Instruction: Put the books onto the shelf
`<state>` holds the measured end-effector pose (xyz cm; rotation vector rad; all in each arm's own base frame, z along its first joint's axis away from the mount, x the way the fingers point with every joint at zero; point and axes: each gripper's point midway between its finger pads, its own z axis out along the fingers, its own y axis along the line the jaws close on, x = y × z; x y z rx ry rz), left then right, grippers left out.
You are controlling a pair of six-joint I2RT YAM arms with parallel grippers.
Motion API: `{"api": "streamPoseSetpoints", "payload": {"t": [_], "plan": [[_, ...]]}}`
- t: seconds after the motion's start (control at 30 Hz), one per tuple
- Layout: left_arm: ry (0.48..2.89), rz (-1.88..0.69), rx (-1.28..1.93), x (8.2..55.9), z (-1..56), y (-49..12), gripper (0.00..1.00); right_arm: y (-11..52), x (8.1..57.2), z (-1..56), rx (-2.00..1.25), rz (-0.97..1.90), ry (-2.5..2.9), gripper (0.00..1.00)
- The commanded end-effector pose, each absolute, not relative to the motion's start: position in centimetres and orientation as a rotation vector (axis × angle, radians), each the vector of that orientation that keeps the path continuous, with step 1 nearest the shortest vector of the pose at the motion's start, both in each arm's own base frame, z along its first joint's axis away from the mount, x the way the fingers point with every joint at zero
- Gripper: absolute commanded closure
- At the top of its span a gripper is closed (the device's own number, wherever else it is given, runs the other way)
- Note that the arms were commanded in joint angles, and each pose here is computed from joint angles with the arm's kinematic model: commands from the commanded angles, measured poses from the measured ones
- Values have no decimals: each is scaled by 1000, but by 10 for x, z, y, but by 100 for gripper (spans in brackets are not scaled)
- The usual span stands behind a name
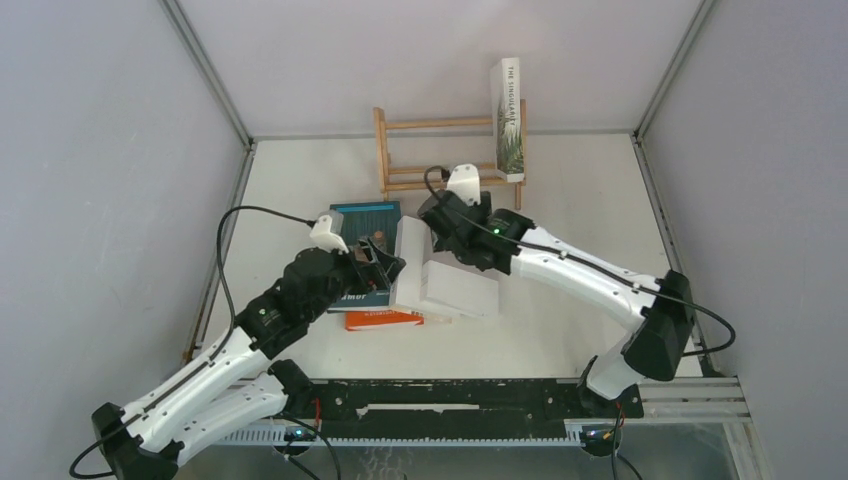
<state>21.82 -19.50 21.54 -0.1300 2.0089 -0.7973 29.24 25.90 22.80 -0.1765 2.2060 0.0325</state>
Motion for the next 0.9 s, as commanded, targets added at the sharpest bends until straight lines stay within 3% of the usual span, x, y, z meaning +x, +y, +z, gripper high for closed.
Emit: {"api": "streamPoseSetpoints", "payload": {"t": [0.0, 0.3, 0.63, 0.87], "plan": [[1997, -896, -101, 217, 221, -211, 5, 257, 278, 213, -32, -13, 2273, 26], [2036, -911, -16, 221, 220, -228, 5, 212, 271, 166, 259, 47, 2334, 37], [2096, -916, 15, 241, 209, -254, 5, 197, 284, 121, 371, 113, 2396, 55], [2129, -939, 39, 256, 206, -275, 5, 189, 298, 101, 407, 126, 2431, 60]]}}
